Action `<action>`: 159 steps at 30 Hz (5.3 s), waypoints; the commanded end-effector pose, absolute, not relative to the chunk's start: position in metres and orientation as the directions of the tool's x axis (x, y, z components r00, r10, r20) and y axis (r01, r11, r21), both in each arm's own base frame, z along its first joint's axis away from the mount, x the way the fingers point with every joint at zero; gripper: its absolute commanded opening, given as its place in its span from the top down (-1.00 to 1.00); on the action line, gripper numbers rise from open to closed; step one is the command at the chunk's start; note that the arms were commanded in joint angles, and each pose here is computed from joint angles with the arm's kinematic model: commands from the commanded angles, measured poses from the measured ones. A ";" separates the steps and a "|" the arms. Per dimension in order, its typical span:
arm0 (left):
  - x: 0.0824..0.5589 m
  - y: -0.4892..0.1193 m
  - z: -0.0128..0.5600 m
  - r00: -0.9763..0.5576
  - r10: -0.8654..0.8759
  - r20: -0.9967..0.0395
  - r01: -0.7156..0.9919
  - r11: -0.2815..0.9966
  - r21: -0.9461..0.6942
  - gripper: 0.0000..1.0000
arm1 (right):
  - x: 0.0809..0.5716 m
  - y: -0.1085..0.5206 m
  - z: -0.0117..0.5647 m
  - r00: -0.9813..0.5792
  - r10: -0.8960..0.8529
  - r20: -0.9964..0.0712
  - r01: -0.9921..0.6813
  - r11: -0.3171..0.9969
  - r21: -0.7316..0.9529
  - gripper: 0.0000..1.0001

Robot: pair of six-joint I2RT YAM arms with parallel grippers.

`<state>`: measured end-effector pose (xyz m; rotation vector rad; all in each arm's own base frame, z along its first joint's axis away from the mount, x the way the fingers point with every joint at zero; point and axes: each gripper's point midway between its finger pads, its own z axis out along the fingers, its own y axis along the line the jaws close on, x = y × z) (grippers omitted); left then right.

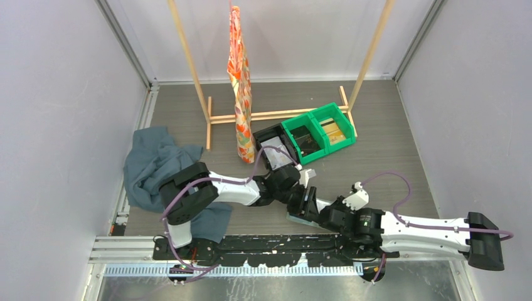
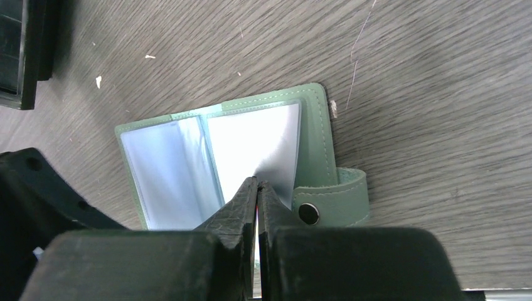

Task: Take the credit cards out of the card holder
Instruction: Remove the credit card from the card holder.

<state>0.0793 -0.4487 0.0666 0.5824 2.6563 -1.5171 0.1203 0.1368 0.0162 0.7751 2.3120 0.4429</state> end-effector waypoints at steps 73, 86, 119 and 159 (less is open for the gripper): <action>0.154 -0.382 0.058 -0.946 0.117 -0.302 0.304 0.644 -0.703 -0.03 | 0.138 0.147 0.045 -0.557 0.649 -0.518 0.354 0.750 0.559 0.48; 0.146 -0.396 0.046 -0.966 0.140 -0.219 0.259 0.594 -0.762 -0.01 | 0.137 0.149 0.043 -0.568 0.643 -0.513 0.356 0.754 0.552 0.48; 0.138 -0.409 0.069 -0.955 0.165 -0.247 0.297 0.524 -0.798 0.01 | 0.137 0.155 0.048 -0.584 0.627 -0.515 0.336 0.765 0.550 0.48; 0.136 -0.398 0.071 -0.947 0.168 -0.273 0.320 0.545 -0.775 0.02 | 0.136 0.145 0.053 -0.578 0.610 -0.542 0.339 0.783 0.521 0.47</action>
